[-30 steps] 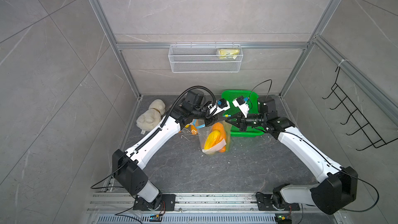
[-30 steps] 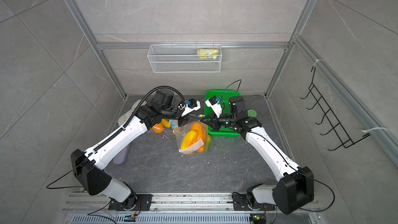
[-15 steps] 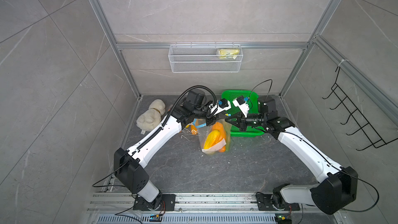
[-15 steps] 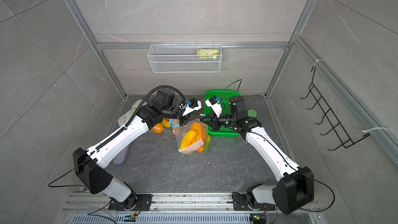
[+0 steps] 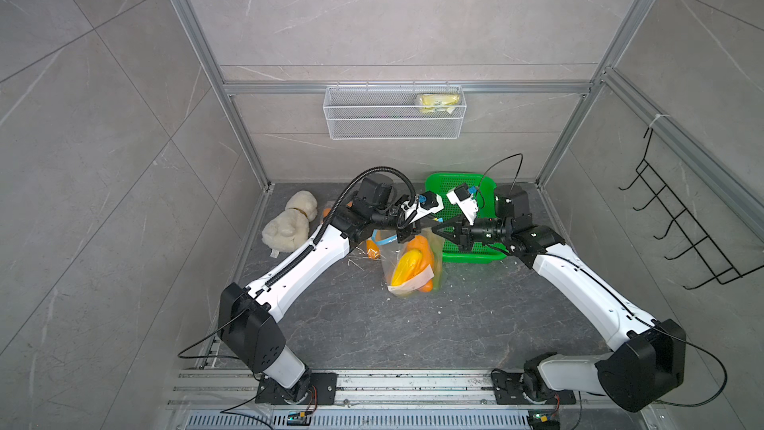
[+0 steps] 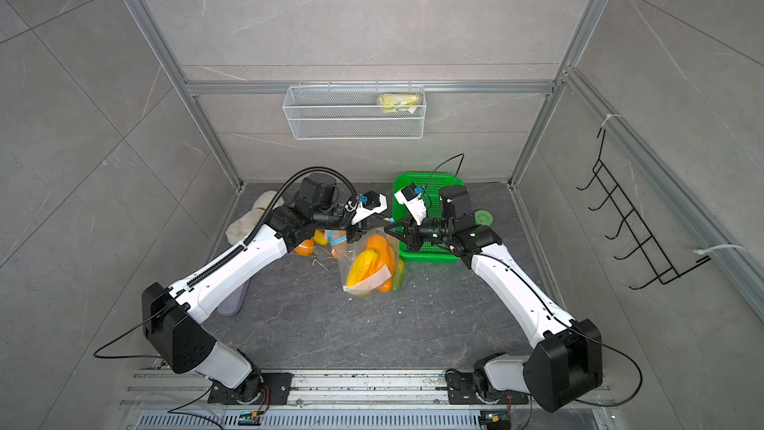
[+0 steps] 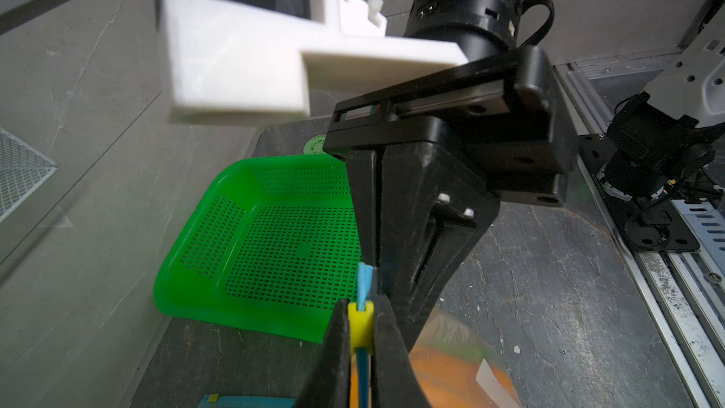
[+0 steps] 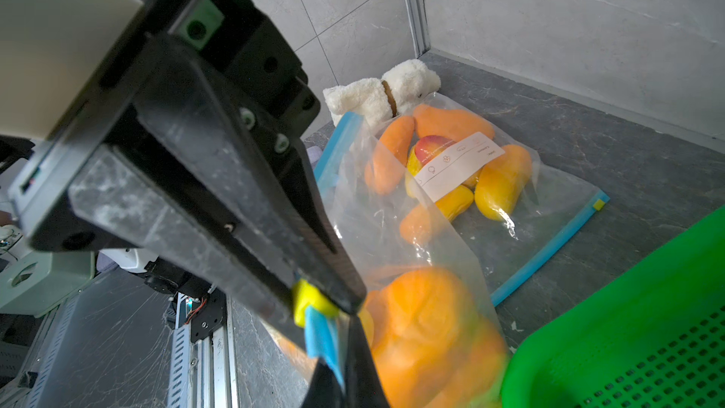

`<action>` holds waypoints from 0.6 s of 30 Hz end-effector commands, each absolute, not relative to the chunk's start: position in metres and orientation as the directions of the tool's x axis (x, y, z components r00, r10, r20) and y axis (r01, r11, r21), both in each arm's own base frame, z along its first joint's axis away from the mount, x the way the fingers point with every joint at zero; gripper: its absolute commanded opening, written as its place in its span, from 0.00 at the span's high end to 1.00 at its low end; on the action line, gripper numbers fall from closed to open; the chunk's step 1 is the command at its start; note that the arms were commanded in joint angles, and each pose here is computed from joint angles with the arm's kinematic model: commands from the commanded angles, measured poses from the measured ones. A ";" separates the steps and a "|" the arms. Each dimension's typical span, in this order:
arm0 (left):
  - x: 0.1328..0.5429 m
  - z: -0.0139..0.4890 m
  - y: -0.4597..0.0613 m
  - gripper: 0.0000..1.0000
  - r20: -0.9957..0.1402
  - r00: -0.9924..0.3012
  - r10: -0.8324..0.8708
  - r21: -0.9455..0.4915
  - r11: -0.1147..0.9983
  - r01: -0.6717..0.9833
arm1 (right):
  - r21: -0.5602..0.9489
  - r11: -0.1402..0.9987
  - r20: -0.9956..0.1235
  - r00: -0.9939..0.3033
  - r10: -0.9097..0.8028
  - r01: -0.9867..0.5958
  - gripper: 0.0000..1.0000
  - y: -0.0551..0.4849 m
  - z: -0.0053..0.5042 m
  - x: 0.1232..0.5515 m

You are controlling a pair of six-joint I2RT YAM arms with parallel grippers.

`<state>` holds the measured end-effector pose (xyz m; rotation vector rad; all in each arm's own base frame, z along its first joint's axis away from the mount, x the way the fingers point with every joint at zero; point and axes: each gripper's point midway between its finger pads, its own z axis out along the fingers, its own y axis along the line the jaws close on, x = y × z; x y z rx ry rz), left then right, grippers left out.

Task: Place the mango in a zip-top bag and seal the zipper
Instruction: Zip the zipper on the zipper food storage bag.

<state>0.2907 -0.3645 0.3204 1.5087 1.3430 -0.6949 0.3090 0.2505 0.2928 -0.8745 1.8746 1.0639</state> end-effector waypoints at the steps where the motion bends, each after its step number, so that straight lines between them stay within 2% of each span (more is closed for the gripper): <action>1: 0.284 0.328 -0.353 1.00 -0.865 0.260 0.429 0.327 0.090 0.941 | 0.295 0.476 -0.912 -0.392 -0.118 -0.829 1.00 0.239 0.313 0.320; 9: 0.285 0.328 -0.341 1.00 -0.852 0.245 0.462 0.329 0.109 0.938 | 0.296 0.551 -0.921 -0.386 -0.052 -0.780 1.00 0.226 0.312 0.334; 18: 0.294 0.328 -0.328 1.00 -0.850 0.218 0.479 0.324 0.150 0.934 | 0.279 0.562 -0.928 -0.369 -0.050 -0.778 1.00 0.218 0.313 0.329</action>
